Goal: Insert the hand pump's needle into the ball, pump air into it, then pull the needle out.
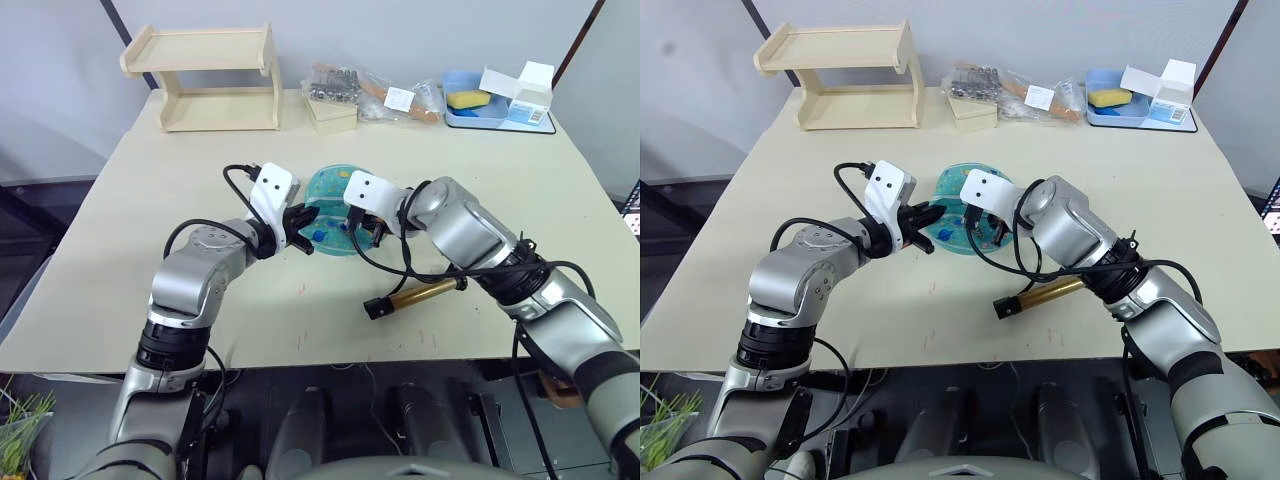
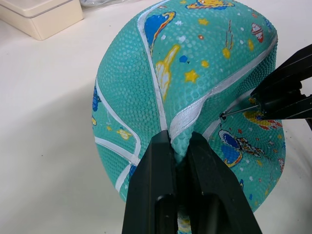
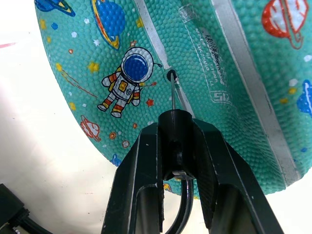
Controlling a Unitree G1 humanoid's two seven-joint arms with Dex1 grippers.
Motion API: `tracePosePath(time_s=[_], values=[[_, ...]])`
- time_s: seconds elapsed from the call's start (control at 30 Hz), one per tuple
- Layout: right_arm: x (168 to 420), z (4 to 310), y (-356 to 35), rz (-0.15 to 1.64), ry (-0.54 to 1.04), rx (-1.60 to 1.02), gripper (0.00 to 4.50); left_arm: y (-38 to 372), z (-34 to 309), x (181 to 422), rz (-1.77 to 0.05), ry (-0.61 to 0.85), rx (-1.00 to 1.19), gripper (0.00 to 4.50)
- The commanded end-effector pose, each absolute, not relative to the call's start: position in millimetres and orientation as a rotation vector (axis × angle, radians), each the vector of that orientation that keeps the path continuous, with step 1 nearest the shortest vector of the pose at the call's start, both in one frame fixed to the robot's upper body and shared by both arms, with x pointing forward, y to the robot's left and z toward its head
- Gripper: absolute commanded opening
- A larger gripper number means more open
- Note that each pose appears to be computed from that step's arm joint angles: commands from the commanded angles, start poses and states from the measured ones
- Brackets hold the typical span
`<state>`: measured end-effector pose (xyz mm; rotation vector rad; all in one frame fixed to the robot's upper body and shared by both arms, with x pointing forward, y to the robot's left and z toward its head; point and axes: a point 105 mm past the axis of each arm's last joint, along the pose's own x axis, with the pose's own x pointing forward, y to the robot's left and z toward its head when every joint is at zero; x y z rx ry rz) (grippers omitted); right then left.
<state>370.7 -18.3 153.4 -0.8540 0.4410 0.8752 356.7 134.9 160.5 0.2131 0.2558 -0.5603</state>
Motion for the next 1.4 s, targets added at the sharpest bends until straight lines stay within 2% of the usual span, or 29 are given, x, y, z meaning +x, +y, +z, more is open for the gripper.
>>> tracePosePath(time_s=[0.03,0.63,1.4], values=[[375.0,137.1,-28.7,0.845,0.517,-0.863,0.33,141.9,151.4,354.8,-0.534,0.294,0.22,0.0],[375.1,136.7,-26.6,0.898,0.511,-0.971,0.33,140.5,148.6,355.6,-0.531,0.294,0.219,0.0],[378.7,140.5,-24.8,0.899,0.507,-0.953,0.33,140.7,148.0,354.7,-0.534,0.293,0.221,0.0]])
